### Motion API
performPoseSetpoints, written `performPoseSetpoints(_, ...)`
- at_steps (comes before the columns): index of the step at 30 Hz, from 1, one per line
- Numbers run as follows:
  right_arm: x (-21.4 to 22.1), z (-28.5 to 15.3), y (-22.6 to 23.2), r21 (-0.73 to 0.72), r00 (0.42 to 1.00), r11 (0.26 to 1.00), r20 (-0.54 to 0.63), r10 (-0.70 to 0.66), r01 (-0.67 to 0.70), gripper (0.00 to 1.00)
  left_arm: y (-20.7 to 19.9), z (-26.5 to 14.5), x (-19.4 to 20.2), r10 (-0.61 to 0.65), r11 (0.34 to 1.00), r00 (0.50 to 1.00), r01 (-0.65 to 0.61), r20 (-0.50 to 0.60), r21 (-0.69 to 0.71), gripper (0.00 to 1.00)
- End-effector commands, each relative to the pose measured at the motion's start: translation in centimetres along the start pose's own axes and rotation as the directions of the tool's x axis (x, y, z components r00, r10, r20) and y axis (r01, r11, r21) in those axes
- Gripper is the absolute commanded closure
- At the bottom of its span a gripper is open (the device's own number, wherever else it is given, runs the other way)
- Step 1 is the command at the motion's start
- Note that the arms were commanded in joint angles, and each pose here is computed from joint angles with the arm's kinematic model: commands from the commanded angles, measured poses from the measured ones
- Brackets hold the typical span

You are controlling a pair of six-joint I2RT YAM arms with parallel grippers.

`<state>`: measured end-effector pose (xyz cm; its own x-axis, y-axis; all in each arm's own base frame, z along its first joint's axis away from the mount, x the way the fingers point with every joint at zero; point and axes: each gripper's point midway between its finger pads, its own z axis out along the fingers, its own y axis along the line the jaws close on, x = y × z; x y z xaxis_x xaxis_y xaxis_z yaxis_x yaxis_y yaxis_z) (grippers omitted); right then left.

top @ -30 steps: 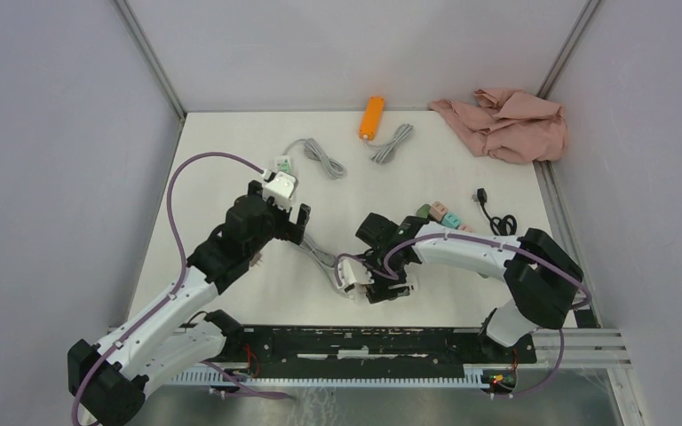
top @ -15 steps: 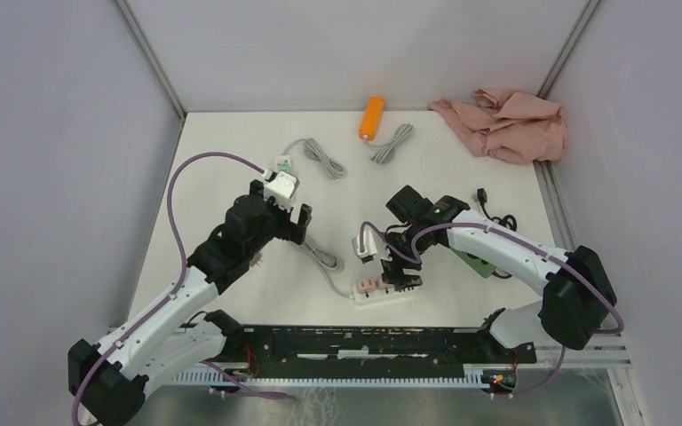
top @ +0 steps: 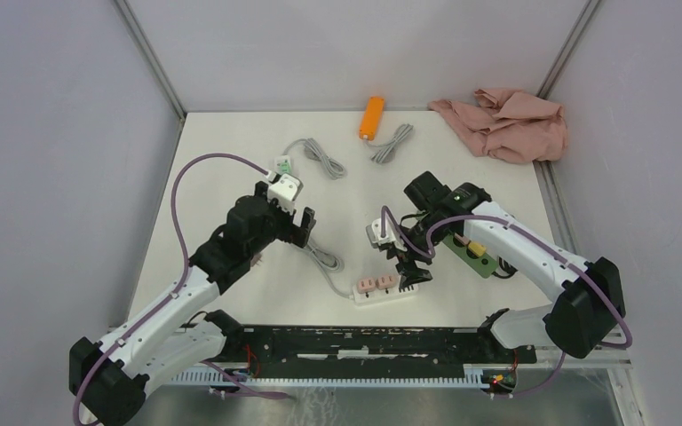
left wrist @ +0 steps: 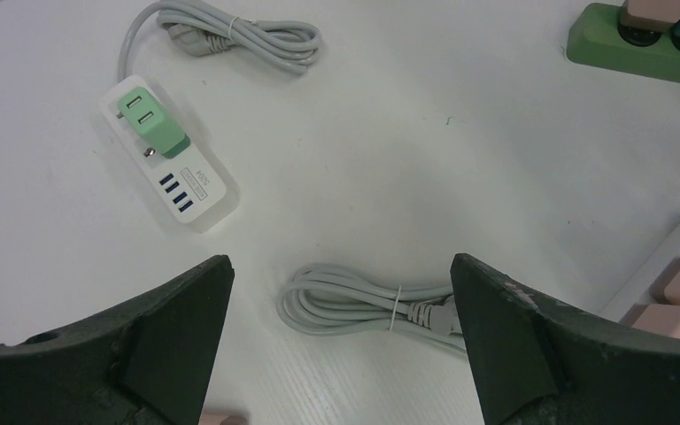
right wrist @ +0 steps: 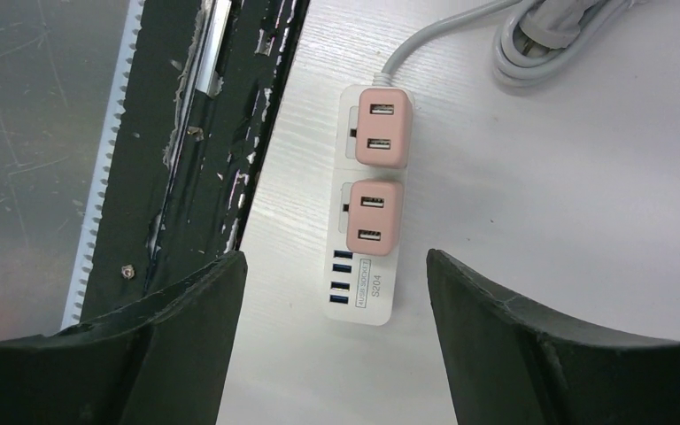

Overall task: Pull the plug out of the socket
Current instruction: Move the socket to the center of the board.

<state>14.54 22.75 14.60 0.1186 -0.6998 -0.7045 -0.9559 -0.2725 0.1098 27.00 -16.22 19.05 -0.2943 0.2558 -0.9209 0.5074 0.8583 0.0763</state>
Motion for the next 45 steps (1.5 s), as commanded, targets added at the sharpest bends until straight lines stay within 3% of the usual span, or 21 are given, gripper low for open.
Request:
performPoseSetpoints(1,-2.1,-1.2,0.6,-0.015,0.996,0.998,0.073,-0.052,0.053,0.20,-1.0,0.1,-1.9,0.039,0.997,0.996,-0.044,0.082,0.070,0.01)
performPoseSetpoints(7,-2.3,-1.6,0.5,-0.002,0.996,0.999,0.076,-0.048,0.049,0.20,-3.1,0.0,-2.3,0.013,0.983,0.993,-0.034,0.116,0.181,0.00)
performPoseSetpoints(12,-2.3,-2.0,0.4,0.013,0.996,0.999,0.081,-0.047,0.046,0.20,-6.4,-0.5,-5.5,-0.186,0.925,0.974,0.129,0.130,0.358,0.01)
performPoseSetpoints(18,-2.7,-2.7,0.7,0.019,0.994,0.998,0.099,-0.057,0.055,0.20,-8.7,-1.9,-9.5,-0.443,0.799,0.894,0.360,0.068,0.482,0.02)
performPoseSetpoints(20,-2.8,-2.9,0.7,0.022,0.993,0.998,0.104,-0.059,0.057,0.20,-9.6,-2.6,-9.5,-0.504,0.751,0.859,0.388,0.085,0.534,0.05)
performPoseSetpoints(22,-2.7,-2.8,0.7,0.019,0.993,0.999,0.106,-0.053,0.051,0.20,-10.5,-3.5,-9.6,-0.518,0.734,0.839,0.335,0.167,0.591,0.11)
performPoseSetpoints(26,-2.5,-2.7,0.5,0.010,0.994,0.999,0.102,-0.037,0.036,0.20,-12.2,-4.4,-7.0,-0.486,0.761,0.820,0.227,0.302,0.608,0.12)
performPoseSetpoints(29,-2.5,-2.6,0.5,0.003,0.994,1.000,0.104,-0.031,0.031,0.20,-14.7,-4.0,-3.8,-0.352,0.800,0.871,0.090,0.342,0.593,0.16)
performPoseSetpoints(35,-2.2,-2.4,0.3,-0.001,0.995,1.000,0.094,-0.020,0.020,0.20,-19.3,-4.2,1.5,-0.169,0.752,0.908,-0.133,0.384,0.646,0.22)
performPoseSetpoints(45,-1.8,-2.0,0.2,-0.014,0.996,1.000,0.088,-0.006,0.007,0.20,-19.4,-2.0,5.0,0.001,0.797,0.920,-0.237,0.391,0.555,0.24)
